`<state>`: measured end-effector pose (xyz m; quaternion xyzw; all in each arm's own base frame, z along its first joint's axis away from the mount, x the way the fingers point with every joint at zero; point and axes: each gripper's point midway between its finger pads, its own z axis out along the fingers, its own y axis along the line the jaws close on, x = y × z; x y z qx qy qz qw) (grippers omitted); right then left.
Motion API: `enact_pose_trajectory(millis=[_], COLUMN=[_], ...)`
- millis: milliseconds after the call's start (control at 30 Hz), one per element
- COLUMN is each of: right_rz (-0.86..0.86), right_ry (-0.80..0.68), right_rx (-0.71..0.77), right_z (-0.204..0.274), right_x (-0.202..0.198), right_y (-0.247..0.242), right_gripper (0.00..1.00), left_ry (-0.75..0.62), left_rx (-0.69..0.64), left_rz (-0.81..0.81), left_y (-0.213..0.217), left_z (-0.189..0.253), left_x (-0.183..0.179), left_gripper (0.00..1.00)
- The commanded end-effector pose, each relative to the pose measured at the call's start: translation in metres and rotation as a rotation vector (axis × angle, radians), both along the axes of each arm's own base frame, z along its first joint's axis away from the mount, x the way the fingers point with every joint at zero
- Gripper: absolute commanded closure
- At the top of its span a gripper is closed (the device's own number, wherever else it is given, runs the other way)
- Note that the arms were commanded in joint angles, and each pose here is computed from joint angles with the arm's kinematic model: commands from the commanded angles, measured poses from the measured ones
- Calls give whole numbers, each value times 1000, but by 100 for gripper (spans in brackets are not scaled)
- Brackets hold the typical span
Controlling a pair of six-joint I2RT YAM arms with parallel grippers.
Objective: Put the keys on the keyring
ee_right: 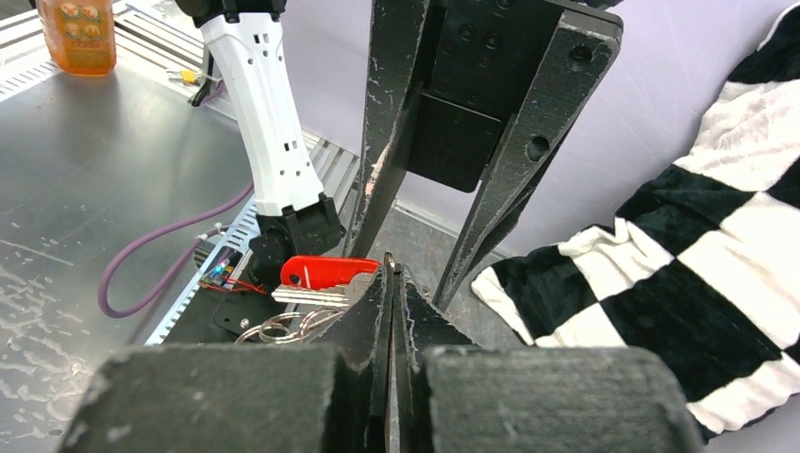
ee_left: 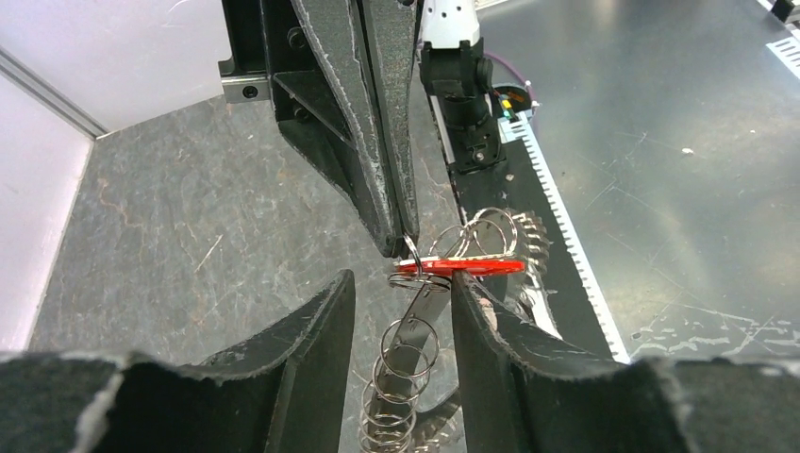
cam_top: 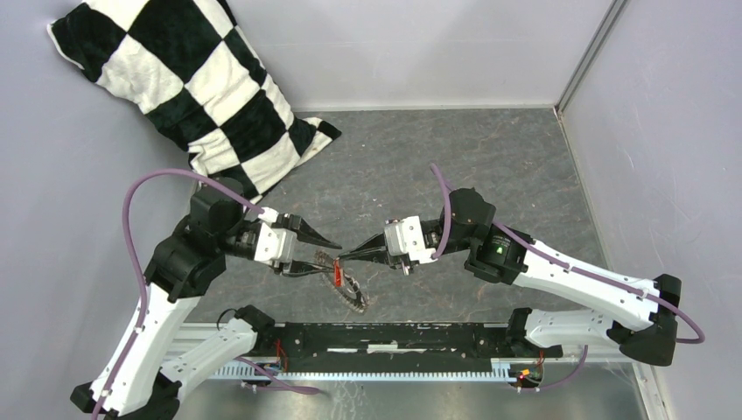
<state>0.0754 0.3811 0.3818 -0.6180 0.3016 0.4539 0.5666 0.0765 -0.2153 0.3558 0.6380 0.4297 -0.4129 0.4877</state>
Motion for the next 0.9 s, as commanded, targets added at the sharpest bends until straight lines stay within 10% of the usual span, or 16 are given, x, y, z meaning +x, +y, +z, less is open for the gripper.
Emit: enact_pose_trajectory(millis=[0,233,867], right_rz=[14,-10,-266], right_ry=[-54,-43,197], right_rx=[108,114,73], right_z=[41,42,21], right_x=[-4,0,44], right_y=[-4,-6,0], right_gripper=[99,99,99], left_ry=[43,23,-355], left_rx=[-16,-8,-21], left_rz=[-28,-32,11], left_y=[-2,0,6], left_z=[5,1,22], left_x=[-6,-8,13], left_gripper=[52,72,84])
